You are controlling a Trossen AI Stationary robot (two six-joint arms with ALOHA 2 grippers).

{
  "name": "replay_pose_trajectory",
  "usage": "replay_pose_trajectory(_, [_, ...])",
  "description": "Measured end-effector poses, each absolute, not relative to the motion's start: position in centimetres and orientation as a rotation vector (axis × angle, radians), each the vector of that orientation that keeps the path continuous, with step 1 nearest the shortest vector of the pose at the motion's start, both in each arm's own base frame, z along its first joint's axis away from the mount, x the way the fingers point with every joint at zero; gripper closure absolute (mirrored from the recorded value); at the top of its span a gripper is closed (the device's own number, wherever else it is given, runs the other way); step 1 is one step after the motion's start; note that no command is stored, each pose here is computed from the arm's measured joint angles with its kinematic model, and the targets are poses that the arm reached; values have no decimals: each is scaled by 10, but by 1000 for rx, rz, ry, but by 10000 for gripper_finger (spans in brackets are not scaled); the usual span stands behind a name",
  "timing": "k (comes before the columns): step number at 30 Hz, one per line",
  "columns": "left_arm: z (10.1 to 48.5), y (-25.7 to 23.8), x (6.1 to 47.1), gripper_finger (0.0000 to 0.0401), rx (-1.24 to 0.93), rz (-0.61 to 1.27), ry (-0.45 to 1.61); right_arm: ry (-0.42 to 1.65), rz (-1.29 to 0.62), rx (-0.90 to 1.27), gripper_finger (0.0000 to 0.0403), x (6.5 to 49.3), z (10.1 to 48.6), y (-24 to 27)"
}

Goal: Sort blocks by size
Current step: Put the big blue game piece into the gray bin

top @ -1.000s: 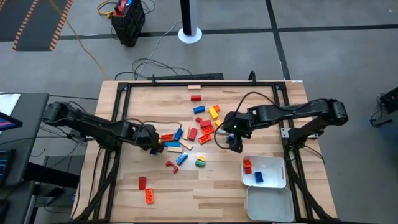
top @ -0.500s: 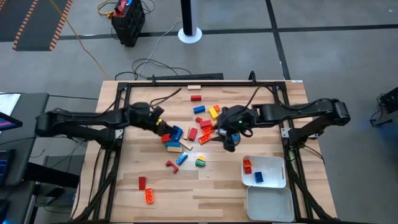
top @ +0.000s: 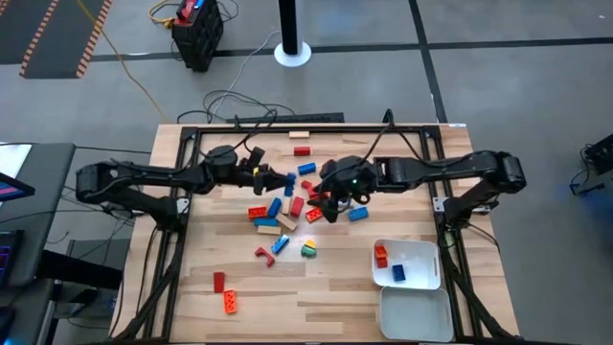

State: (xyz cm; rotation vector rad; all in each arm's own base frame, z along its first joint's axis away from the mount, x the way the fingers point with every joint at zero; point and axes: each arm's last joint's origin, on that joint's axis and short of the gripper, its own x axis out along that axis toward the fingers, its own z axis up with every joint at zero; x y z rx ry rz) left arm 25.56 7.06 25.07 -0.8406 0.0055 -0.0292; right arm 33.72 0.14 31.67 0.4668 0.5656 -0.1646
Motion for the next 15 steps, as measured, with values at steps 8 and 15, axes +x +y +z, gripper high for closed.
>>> replay_pose_trajectory(8, [296, 75, 268, 275, -537, -65, -152, 459, -166, 534, 152, 346, 322, -3])
replay_pose_trajectory(15, [318, 69, 272, 273, -408, -132, -200, 369, -158, 512, 152, 349, 330, -11])
